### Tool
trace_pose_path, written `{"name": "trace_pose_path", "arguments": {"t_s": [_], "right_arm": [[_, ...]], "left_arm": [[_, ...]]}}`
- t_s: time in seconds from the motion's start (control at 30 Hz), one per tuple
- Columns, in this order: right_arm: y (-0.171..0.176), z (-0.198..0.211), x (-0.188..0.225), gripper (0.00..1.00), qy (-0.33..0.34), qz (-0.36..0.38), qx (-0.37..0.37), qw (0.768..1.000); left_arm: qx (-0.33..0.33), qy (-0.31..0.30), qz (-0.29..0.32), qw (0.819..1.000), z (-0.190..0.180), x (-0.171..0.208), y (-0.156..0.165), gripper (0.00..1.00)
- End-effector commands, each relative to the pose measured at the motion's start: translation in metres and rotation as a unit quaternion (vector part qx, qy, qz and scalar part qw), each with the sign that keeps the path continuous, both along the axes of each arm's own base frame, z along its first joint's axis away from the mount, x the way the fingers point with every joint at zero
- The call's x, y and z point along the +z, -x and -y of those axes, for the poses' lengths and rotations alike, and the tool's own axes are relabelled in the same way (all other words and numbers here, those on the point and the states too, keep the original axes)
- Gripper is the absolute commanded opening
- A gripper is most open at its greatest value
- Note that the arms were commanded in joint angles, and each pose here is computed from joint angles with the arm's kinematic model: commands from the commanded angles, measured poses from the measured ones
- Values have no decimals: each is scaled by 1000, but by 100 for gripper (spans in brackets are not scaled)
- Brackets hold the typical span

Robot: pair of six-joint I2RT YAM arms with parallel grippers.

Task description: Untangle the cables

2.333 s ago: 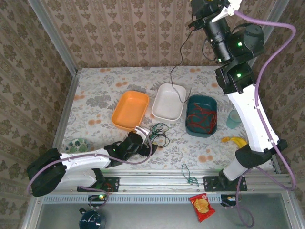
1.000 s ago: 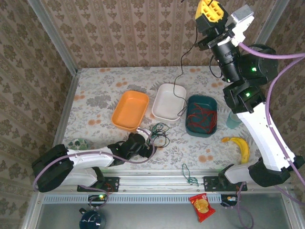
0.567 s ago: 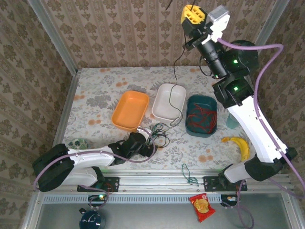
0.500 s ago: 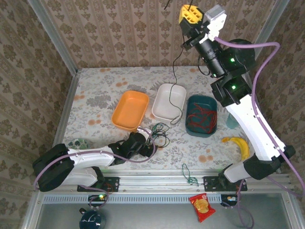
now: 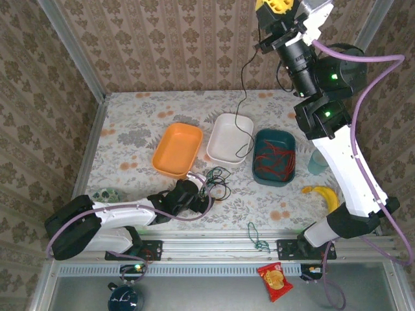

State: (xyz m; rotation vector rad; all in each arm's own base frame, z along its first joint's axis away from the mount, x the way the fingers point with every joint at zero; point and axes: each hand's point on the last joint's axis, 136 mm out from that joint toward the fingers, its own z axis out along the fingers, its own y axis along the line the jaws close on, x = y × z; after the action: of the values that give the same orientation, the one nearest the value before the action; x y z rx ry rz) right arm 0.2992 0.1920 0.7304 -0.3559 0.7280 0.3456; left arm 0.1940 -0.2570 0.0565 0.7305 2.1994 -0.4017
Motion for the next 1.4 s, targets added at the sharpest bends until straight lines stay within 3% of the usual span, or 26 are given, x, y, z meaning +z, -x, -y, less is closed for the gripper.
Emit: {"name": "trace_pose_path", "arguments": {"t_s": [0.0, 0.47, 0.67, 0.8, 1.0, 1.37], "right_arm": [[-26, -6, -15, 0, -4, -36, -4, 999], [-84, -18, -139, 0, 5, -217, 3, 976], [-100, -1, -221, 0, -11, -315, -45, 948], [-103, 10, -291, 0, -14, -390, -72, 918], [-103, 11, -395, 0, -9, -514, -78, 854], [-139, -23, -540, 0, 2, -668, -38, 743]], "left_arm": [[5, 17, 3, 1000, 7, 8, -5, 99], [4, 14, 1, 1000, 6, 6, -4, 99], [5, 12, 0, 1000, 6, 4, -4, 99], [1, 12, 0, 1000, 8, 5, -4, 99], [-2, 11, 0, 1000, 9, 5, -4, 99], [-8, 5, 0, 1000, 16, 6, -6, 99]]}}
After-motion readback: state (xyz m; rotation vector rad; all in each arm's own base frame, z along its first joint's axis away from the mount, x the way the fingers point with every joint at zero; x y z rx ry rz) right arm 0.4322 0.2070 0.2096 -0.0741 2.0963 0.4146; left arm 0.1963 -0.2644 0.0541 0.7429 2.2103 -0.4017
